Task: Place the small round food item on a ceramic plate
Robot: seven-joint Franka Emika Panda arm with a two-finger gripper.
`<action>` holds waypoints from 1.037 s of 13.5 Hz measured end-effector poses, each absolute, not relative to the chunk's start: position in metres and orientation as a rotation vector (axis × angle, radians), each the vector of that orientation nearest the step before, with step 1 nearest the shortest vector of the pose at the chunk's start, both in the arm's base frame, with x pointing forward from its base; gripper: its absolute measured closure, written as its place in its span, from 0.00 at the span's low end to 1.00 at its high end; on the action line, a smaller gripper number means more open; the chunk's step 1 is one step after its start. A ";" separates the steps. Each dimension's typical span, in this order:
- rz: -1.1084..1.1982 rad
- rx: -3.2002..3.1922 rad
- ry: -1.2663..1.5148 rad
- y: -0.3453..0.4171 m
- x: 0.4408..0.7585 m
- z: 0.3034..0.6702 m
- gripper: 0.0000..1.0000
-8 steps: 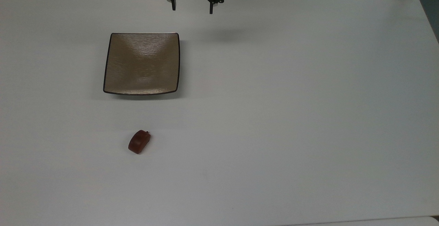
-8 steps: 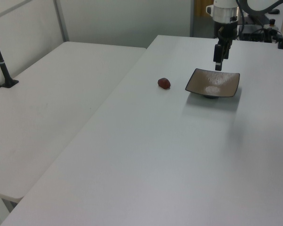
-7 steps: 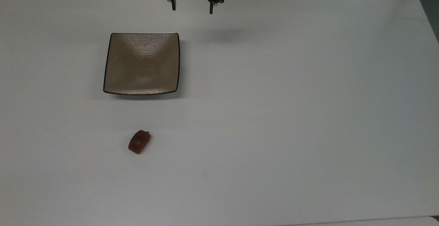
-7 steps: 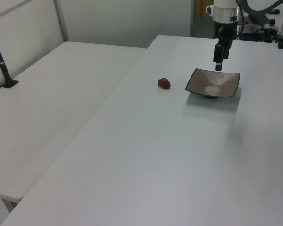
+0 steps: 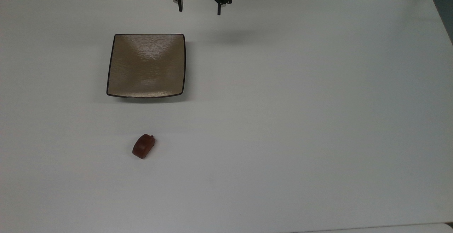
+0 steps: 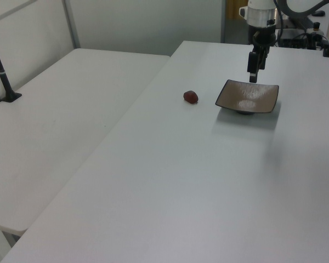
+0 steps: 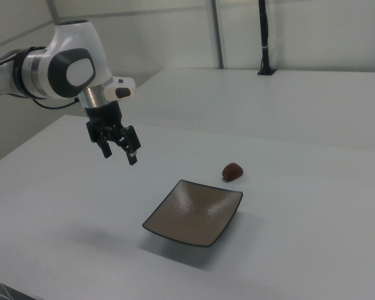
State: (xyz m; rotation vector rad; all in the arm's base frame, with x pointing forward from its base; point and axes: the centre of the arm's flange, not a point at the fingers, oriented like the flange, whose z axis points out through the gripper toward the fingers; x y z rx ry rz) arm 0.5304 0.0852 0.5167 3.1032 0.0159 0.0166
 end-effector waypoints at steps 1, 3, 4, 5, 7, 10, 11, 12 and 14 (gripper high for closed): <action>0.022 3.118 0.008 0.086 0.532 0.517 0.00; 0.075 3.162 -0.034 0.088 0.547 0.515 0.00; 0.126 3.173 -0.125 0.088 0.563 0.511 0.00; 0.195 3.179 -0.241 0.088 0.579 0.506 0.00; 0.301 3.181 -0.430 0.090 0.602 0.495 0.00; 0.435 3.145 -0.643 0.086 0.625 0.492 0.00; 0.482 3.106 -0.726 0.078 0.638 0.491 0.00; 0.512 3.066 -0.792 0.067 0.651 0.487 0.00; 0.559 3.019 -0.863 0.045 0.674 0.473 0.00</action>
